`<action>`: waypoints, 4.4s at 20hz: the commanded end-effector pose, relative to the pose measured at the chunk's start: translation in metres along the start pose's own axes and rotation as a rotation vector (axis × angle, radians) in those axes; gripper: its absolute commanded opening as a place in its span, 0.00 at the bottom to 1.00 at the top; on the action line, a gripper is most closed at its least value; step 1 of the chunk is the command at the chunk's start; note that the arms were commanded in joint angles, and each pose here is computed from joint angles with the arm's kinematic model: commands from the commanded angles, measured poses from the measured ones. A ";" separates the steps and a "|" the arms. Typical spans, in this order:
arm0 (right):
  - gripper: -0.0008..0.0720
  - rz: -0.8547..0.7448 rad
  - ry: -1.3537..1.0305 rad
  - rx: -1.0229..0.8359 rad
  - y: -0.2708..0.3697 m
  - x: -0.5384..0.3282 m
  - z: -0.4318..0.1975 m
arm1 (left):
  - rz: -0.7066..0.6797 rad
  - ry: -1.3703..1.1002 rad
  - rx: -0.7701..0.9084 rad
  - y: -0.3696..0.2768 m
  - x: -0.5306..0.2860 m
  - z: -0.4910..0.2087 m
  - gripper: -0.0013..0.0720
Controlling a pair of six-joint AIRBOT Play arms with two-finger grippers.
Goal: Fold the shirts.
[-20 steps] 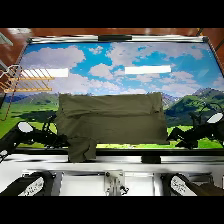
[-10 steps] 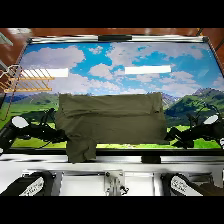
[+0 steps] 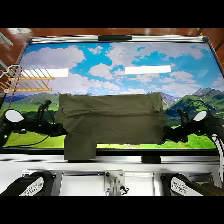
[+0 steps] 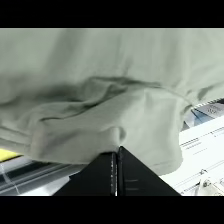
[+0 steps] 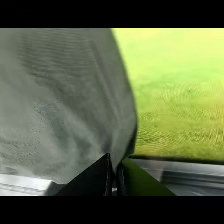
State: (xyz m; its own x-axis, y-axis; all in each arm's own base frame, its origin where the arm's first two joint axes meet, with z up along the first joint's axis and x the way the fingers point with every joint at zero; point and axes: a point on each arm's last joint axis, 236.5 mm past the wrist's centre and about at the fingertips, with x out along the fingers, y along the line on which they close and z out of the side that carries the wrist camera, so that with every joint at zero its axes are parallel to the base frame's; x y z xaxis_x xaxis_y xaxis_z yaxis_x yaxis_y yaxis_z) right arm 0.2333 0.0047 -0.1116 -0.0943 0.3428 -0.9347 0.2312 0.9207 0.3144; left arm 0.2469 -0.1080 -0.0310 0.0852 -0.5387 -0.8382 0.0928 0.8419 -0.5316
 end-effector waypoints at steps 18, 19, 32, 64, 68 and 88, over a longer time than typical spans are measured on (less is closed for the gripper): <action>0.11 -0.077 -0.560 -0.210 0.108 -0.085 0.243 | 0.007 -0.189 -0.090 0.067 -0.017 0.195 0.06; 0.11 -0.072 -0.552 -0.203 0.107 -0.079 0.244 | -0.004 -0.214 -0.115 0.068 -0.014 0.203 0.06; 0.82 0.015 -0.481 -0.027 0.068 -0.088 0.234 | -0.127 -0.217 -0.101 0.041 -0.030 0.221 0.66; 0.11 0.389 -0.564 -0.123 0.198 -0.277 0.047 | -0.430 -0.048 0.014 -0.270 0.173 0.132 0.13; 0.11 0.397 -0.576 -0.129 0.204 -0.293 0.011 | -0.520 -0.071 -0.109 -0.318 0.204 0.120 0.12; 0.10 0.526 -0.426 -0.394 0.407 -0.109 0.059 | -0.138 -0.823 0.037 -0.106 -0.224 0.208 0.06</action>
State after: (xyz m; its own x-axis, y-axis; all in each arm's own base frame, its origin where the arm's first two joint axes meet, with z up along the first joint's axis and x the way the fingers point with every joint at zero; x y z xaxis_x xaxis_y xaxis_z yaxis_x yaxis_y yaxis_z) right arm 0.3747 0.2666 0.1527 0.3420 0.6947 -0.6328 -0.2193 0.7138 0.6651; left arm 0.4450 -0.1512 0.1991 0.6703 -0.6073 -0.4264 0.2355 0.7190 -0.6539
